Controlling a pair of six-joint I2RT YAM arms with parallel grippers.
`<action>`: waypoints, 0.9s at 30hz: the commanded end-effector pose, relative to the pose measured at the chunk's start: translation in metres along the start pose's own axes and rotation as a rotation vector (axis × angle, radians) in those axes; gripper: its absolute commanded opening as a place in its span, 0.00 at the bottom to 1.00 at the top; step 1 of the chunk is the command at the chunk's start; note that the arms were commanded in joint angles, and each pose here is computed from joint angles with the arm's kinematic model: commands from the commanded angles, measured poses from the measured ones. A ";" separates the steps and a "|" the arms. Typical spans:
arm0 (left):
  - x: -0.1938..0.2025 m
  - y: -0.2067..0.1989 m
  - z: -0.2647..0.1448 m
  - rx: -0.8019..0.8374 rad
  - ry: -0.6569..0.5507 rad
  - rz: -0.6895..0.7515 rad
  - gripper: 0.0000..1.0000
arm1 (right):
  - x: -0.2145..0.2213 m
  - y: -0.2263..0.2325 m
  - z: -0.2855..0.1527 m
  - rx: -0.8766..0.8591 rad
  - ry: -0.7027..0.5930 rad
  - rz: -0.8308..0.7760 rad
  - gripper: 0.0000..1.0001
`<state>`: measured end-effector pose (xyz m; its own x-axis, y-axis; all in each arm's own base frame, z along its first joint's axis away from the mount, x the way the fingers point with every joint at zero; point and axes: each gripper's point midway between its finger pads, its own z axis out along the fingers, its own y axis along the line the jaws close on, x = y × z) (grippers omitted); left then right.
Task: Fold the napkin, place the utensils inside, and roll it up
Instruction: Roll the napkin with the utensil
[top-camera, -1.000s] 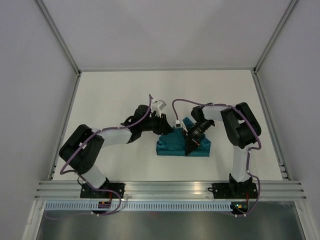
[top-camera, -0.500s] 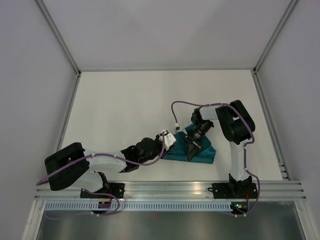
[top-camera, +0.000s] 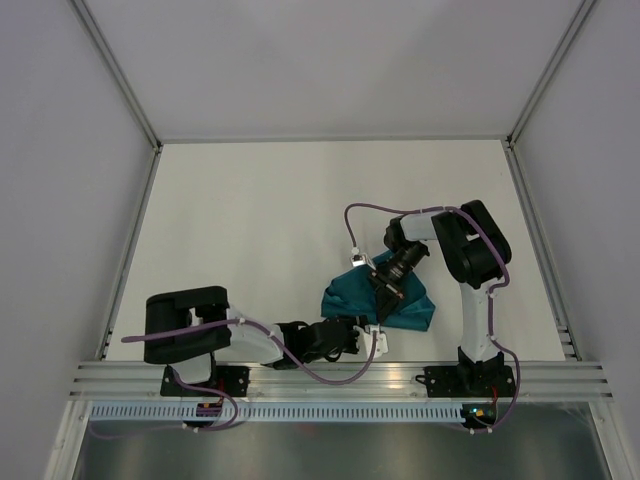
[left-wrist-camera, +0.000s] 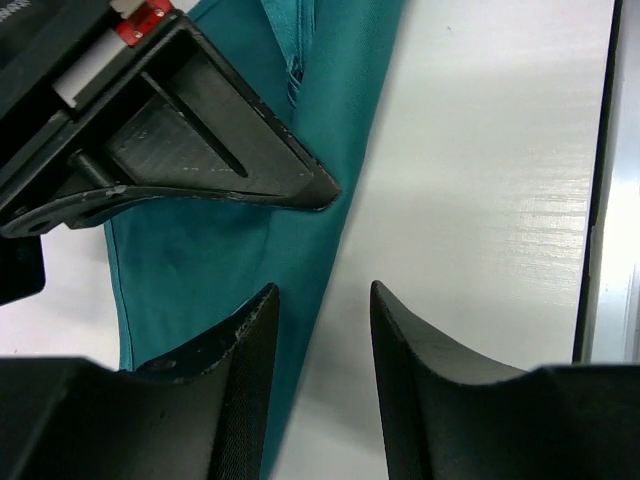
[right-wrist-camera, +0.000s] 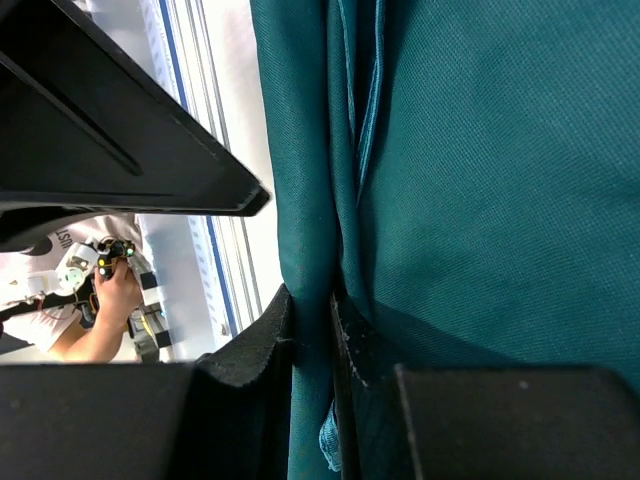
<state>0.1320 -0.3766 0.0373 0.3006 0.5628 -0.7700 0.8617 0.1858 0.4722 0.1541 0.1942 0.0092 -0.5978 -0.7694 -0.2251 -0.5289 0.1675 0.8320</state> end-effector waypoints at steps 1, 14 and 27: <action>-0.016 0.014 0.011 -0.069 -0.033 0.103 0.47 | 0.015 -0.060 -0.004 0.202 0.105 -0.163 0.00; 0.005 0.002 0.025 0.003 0.065 0.271 0.45 | 0.016 -0.059 -0.005 0.199 0.093 -0.162 0.01; 0.017 -0.044 0.035 0.348 0.219 0.202 0.09 | 0.005 -0.066 -0.020 0.349 0.040 -0.194 0.29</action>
<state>0.1410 -0.4121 0.0243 0.4649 0.6748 -0.5732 0.8144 -0.0718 0.5759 0.1445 0.1756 0.0093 -0.6107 -0.7722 -0.1756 -0.5343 0.2382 0.8110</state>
